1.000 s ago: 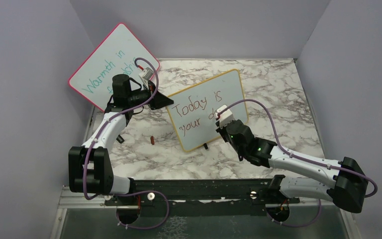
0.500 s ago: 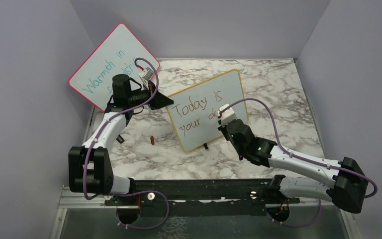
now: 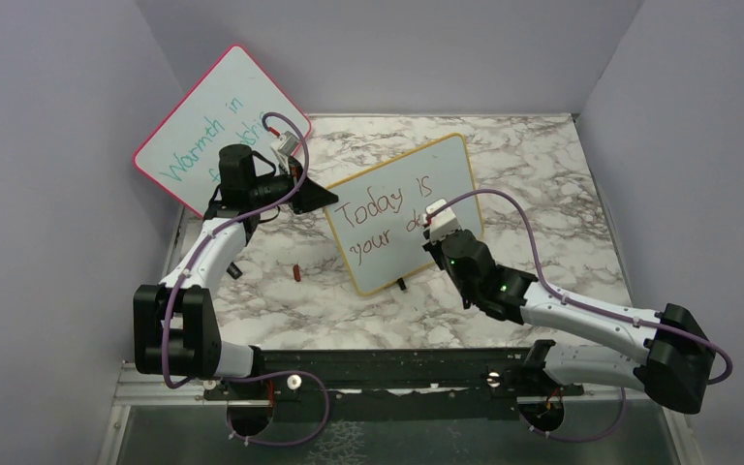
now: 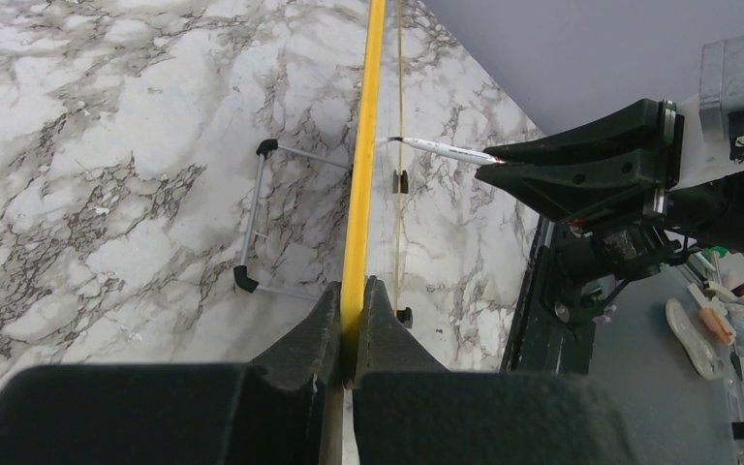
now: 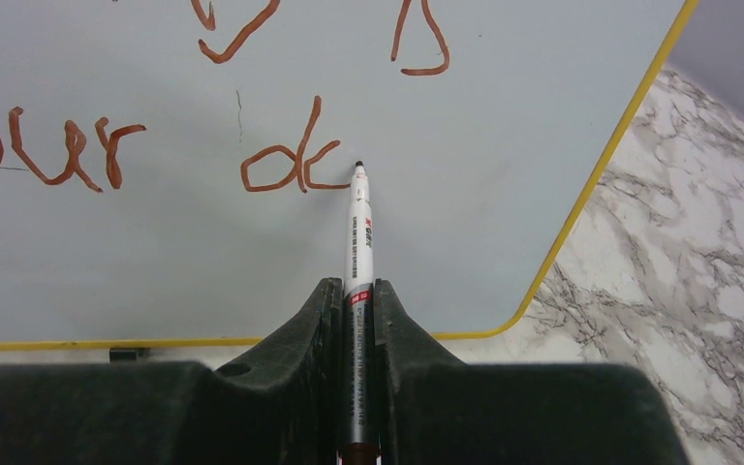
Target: Write a sentence on the whiteboard
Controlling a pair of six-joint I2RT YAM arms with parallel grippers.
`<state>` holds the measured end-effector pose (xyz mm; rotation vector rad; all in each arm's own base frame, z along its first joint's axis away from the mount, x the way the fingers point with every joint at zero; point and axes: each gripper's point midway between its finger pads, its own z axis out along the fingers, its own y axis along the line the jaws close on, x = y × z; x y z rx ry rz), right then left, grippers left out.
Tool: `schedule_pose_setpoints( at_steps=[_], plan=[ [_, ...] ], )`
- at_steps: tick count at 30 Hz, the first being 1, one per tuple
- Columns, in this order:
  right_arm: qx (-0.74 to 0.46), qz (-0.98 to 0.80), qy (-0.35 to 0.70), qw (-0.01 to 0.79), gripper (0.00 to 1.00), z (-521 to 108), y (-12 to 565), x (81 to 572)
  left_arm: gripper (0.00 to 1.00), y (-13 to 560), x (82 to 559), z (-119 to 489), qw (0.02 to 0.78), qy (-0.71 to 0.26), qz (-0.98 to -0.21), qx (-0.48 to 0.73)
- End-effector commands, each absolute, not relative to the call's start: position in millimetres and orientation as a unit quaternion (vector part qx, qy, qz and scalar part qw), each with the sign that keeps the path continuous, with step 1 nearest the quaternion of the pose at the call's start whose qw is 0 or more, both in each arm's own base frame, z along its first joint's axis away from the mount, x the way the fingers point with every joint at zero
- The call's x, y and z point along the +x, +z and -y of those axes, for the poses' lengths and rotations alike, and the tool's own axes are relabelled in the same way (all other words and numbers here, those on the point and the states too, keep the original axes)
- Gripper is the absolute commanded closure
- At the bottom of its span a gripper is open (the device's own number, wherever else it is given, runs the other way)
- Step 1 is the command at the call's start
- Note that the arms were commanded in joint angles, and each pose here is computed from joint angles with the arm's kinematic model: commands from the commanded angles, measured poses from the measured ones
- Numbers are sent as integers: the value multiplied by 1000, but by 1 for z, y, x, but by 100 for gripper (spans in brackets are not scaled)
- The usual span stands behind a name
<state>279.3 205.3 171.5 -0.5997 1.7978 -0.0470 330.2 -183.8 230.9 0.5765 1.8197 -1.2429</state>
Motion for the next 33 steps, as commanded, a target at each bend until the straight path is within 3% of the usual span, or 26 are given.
schedule_pose_setpoints(
  at_steps=[1, 19, 33],
  plan=[
    [-256, -755, 13, 603, 100, -221, 188, 285, 100, 206, 338, 176, 411, -467, -751, 220],
    [-273, -750, 41, 602, 100, -227, 194, 277, 100, 206, 338, 176, 412, -467, -751, 220],
    [-245, -768, -4, 592, 100, -206, 181, 281, 100, 206, 338, 177, 412, -467, -750, 221]
  ],
)
